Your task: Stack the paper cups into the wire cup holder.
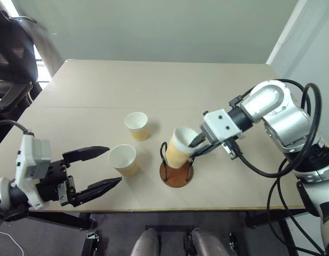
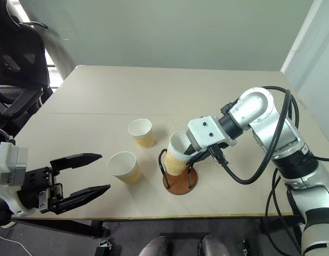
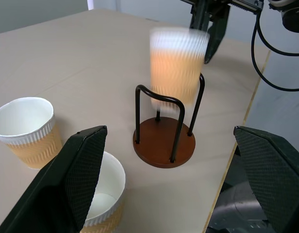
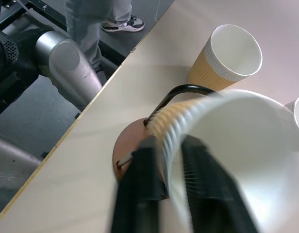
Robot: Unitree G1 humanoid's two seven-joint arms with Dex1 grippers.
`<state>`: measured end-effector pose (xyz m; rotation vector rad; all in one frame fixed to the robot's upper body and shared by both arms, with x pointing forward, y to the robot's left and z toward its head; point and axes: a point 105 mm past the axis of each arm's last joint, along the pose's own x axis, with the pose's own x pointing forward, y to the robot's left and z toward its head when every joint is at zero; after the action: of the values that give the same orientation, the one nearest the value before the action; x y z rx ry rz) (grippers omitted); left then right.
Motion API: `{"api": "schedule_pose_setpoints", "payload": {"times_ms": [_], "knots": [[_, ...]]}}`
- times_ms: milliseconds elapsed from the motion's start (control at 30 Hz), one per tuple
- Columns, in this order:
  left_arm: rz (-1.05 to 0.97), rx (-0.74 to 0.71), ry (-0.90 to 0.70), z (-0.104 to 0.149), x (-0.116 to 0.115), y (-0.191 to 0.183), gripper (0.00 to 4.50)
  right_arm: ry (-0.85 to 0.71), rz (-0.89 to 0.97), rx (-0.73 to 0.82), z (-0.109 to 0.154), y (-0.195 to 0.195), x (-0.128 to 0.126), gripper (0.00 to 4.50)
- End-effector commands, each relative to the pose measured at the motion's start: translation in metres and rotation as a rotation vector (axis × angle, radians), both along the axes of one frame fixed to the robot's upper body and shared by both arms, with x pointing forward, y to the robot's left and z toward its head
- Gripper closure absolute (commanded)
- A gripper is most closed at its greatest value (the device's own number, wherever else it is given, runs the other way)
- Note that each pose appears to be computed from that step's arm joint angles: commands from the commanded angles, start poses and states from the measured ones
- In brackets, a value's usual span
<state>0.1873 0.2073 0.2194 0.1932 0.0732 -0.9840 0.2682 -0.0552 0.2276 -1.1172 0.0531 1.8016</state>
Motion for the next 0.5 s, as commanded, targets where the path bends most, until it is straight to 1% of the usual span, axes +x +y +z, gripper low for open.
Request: {"api": "schedule_pose_setpoints", "payload": {"times_ms": [33, 133, 200, 267, 333, 433, 500], "knots": [[0.005, 0.025, -0.031, 0.008, -0.002, -0.001, 0.0, -0.031, 0.024, -0.003, 0.004, 0.001, -0.004, 2.56], [0.003, 0.081, 0.032, 0.005, -0.001, 0.001, 0.0, -0.047, 0.005, 0.008, 0.009, -0.002, -0.001, 1.52], [0.011, 0.121, 0.055, 0.007, 0.003, 0.005, 0.0, -0.045, -0.045, 0.031, 0.019, -0.01, 0.007, 1.52], [0.027, 0.142, 0.028, 0.014, 0.013, 0.007, 0.0, -0.007, -0.106, 0.095, 0.032, -0.022, 0.014, 1.52], [0.012, 0.213, 0.049, 0.01, 0.018, 0.006, 0.0, 0.093, -0.154, 0.171, 0.046, -0.039, 0.011, 1.52], [-0.015, 0.343, 0.065, -0.004, 0.024, 0.008, 0.0, 0.286, -0.192, 0.321, 0.065, -0.065, -0.003, 1.52], [-0.032, 0.38, 0.063, -0.007, 0.028, 0.008, 0.0, 0.38, -0.224, 0.391, 0.07, -0.08, -0.008, 1.52]]}}
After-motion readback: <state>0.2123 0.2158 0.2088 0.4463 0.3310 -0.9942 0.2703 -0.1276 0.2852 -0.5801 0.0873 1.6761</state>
